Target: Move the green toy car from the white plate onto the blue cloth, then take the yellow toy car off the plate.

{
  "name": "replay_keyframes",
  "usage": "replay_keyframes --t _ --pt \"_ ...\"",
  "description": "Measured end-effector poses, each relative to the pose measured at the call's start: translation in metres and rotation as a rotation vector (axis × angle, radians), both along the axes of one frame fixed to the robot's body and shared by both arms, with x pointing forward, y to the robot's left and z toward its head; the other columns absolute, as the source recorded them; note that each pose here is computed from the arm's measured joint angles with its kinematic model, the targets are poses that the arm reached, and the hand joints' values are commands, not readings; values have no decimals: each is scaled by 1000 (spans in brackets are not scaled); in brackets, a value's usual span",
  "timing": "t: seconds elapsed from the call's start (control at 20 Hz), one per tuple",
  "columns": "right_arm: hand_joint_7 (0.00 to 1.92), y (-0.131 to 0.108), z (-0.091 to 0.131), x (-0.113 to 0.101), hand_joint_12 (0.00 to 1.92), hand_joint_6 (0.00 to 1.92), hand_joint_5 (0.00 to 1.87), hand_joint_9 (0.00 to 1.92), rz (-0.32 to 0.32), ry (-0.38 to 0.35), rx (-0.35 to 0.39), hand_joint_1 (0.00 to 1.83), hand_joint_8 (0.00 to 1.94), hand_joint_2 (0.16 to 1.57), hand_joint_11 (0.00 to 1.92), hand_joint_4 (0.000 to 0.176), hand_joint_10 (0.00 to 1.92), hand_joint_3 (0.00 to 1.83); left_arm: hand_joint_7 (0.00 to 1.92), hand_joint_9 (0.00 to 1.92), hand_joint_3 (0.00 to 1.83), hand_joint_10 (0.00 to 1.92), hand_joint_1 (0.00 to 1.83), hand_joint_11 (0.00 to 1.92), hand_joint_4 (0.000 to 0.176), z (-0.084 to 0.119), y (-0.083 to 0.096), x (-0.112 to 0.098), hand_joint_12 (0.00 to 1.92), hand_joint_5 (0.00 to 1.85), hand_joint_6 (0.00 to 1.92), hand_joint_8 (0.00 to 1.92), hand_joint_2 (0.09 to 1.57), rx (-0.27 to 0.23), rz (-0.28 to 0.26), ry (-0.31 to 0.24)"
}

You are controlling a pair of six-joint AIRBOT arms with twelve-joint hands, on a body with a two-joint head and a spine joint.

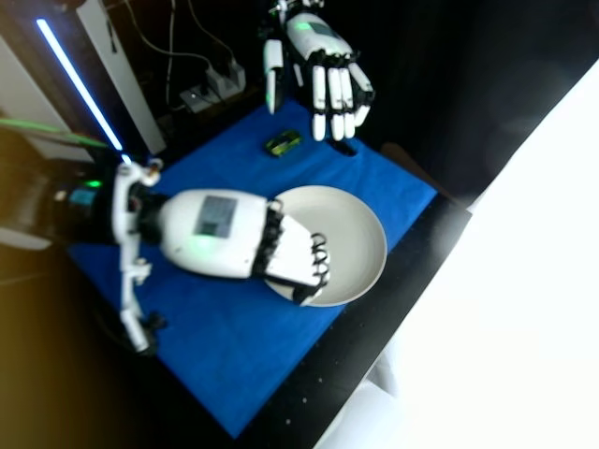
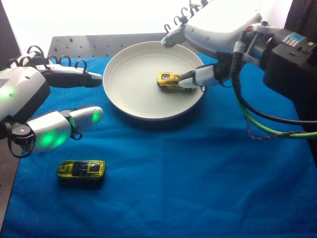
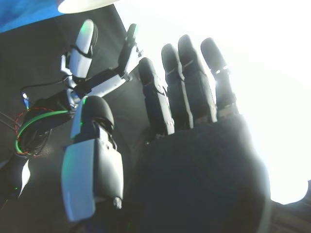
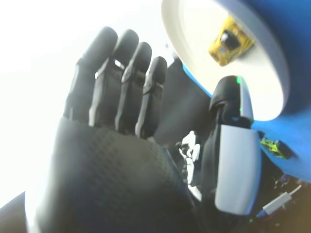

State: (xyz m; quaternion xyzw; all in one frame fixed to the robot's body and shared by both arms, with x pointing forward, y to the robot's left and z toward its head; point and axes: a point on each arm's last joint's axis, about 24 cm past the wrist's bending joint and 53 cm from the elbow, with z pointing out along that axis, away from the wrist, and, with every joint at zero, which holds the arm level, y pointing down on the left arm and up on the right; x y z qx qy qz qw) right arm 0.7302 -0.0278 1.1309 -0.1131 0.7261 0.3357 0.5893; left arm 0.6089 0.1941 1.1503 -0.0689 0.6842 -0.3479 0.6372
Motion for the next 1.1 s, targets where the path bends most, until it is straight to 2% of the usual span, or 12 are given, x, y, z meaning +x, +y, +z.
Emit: replay_keyframes --t 0.05,0.1,0.15,0.2,0.25,0.35,0.5,0.6,0.65,0.8,1.05,1.1 --pt "602 1 -1 0 1916 43 827 390 1 -1 -1 862 849 969 330 0 1519 1 621 562 0 61 414 0 121 0 0 0 1434 721 18 17 1186 0 0 0" --pt "602 2 -2 1 1916 43 827 390 2 2 -3 862 849 969 330 0 1519 1 621 562 0 61 414 0 121 -1 -1 0 1434 721 18 17 1186 -3 1 3" --pt "517 1 -4 2 1921 46 831 426 0 7 -9 918 1152 990 385 0 1604 1 614 542 0 57 372 0 136 -2 -1 0 1374 719 14 11 1178 -4 0 6" --pt "551 0 -6 3 1866 37 816 462 -3 11 -16 895 1015 995 393 0 1435 1 621 546 0 61 428 0 129 -3 -2 0 1365 729 17 13 1184 -4 0 7" --pt "595 0 -8 5 1644 16 779 476 -6 15 -20 837 605 1007 299 0 989 1 617 534 0 56 434 0 140 -2 -2 0 1300 724 14 10 1184 -4 -2 5" --pt "736 -1 -14 9 1489 3 766 581 -12 29 -35 835 181 1003 264 0 594 0 602 526 0 53 463 0 145 -3 -2 0 1315 717 9 2 1181 -4 -3 5" --pt "792 3 -21 10 1465 1 745 627 -9 44 -49 850 46 1004 265 0 515 0 604 530 1 54 470 0 170 -3 -2 0 1291 717 8 8 1187 -5 -2 6" --pt "803 5 -24 11 1471 0 730 640 -7 51 -52 840 40 1003 271 0 514 0 608 541 2 61 471 0 158 -3 -3 0 1321 718 8 9 1194 -6 -3 7" --pt "797 5 -26 12 1371 1 713 702 -9 56 -56 847 7 1002 296 0 321 0 615 556 0 74 497 0 158 -3 -3 0 1354 723 9 11 1194 -6 -4 6" --pt "823 4 -29 14 1400 1 725 735 -15 64 -59 852 4 995 344 0 320 0 620 530 0 76 492 0 158 -3 -3 -1 1332 733 11 10 1192 -6 -4 6" --pt "830 9 -32 14 1401 7 723 780 -10 70 -59 863 12 995 396 0 263 0 641 567 2 140 543 0 131 -3 -3 0 1456 742 11 17 1202 -7 -4 5" --pt "841 11 -33 14 1408 6 723 794 -8 71 -58 867 15 996 410 0 269 0 636 520 1 264 540 2 130 -3 -3 0 1483 742 6 14 1198 -7 -3 5"
